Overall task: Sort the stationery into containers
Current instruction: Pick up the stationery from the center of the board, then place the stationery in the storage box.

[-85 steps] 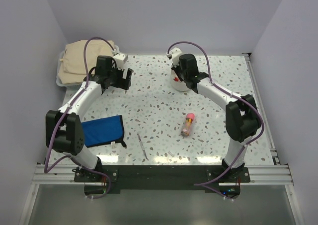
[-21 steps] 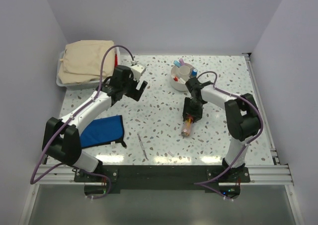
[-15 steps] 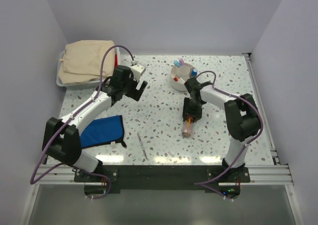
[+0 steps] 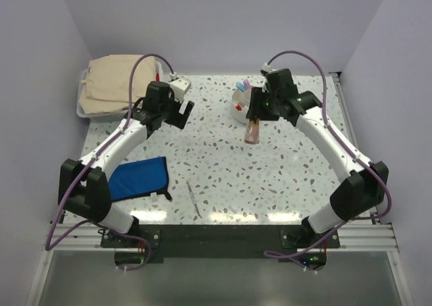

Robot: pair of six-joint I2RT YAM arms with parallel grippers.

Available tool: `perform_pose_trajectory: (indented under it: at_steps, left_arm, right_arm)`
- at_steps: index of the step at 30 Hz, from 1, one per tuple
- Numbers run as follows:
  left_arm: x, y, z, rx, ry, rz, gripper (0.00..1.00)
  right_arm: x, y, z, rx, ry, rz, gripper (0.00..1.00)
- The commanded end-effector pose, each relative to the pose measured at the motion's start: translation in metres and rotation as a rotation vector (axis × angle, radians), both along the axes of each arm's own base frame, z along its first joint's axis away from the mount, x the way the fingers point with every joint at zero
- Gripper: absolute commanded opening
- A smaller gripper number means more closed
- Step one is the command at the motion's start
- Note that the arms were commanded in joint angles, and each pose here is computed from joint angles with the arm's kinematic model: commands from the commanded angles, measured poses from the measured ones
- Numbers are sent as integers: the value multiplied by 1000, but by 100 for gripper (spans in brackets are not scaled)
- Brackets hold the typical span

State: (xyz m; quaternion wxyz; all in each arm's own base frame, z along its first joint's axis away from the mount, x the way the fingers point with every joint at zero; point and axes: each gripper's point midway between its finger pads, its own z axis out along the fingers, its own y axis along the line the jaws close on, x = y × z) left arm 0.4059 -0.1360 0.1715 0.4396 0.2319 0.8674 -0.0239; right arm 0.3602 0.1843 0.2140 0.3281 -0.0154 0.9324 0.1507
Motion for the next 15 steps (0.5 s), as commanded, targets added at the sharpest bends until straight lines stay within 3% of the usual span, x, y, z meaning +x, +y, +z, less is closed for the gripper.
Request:
perform_pose_trajectory:
  at_steps: [1, 5, 8, 15]
  left_arm:
    - [19, -9, 25, -28, -71, -24, 96]
    - [22, -12, 27, -39, -74, -21, 96]
    - [24, -12, 24, -37, -66, -21, 96]
    - [26, -13, 19, -38, -53, -16, 96]
  right_arm:
    - [36, 2, 77, -4, -357, 69, 0]
    - [72, 7, 137, -28, -712, 109, 0]
    - [92, 11, 151, -90, -864, 124, 0]
    - [131, 16, 145, -169, -991, 108, 0]
